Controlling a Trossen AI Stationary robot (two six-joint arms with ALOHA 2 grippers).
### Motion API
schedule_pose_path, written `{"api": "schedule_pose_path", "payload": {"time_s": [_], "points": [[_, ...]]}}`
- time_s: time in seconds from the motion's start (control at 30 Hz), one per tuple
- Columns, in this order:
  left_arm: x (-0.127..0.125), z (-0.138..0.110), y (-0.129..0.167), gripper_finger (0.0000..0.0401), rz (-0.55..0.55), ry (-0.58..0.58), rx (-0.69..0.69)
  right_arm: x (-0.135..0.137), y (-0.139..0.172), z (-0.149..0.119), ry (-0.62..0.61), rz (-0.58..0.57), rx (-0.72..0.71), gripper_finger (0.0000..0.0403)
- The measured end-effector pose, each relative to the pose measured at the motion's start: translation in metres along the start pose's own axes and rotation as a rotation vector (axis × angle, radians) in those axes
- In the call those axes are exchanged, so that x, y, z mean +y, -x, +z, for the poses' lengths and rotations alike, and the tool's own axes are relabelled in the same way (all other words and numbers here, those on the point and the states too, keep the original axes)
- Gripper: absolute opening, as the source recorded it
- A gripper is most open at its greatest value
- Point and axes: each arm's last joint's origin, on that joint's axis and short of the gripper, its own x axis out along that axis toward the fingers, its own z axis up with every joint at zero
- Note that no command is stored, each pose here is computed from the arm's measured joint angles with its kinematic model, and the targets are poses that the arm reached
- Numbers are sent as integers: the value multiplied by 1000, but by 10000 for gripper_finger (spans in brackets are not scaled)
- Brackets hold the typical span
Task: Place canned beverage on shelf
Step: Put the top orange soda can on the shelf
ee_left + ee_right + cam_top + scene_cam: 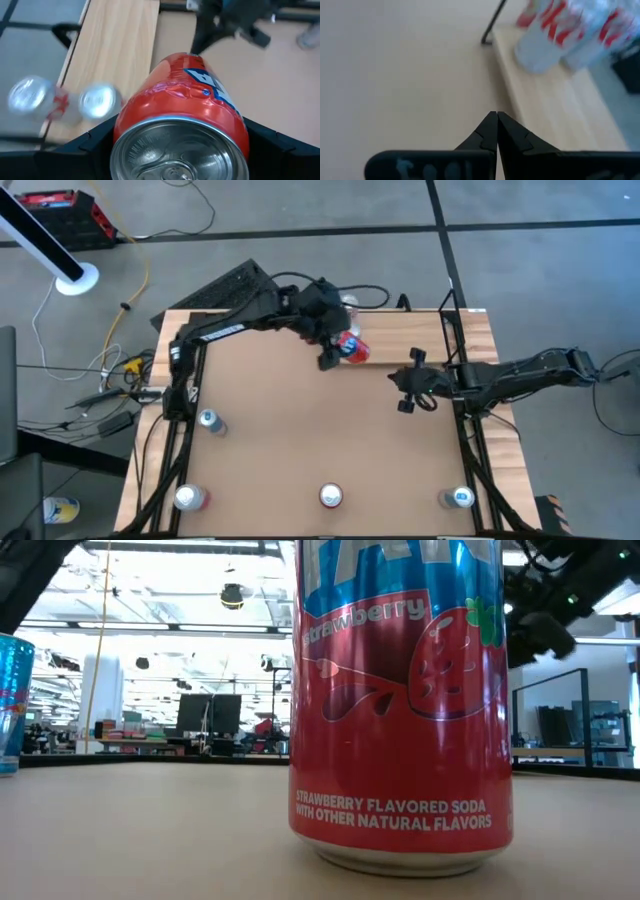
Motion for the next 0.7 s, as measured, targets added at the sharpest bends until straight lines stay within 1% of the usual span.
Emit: {"api": "schedule_pose_path", "payload": {"time_s": [0.07,0.23,0.33,0.4,0.47,0.6,0.7], "points": [[-7,-4,13,288,0,-10,46,-1,0,7,-8,-5,-64,33],[-28,-19,29,288,-10,-13,198,0,-3,19,-46,-14,-168,33],[-42,-26,31,288,14,-37,274,1,-5,28,-86,-13,-245,33],[-52,-31,25,288,24,-66,308,3,-7,34,-109,4,-297,33],[-61,-35,19,288,14,-99,328,6,-11,39,-110,66,-335,34],[-72,-41,7,288,3,-156,339,17,-20,48,-72,262,-434,41],[-74,-43,1,288,3,-163,338,28,-26,53,36,428,-526,50]]}}
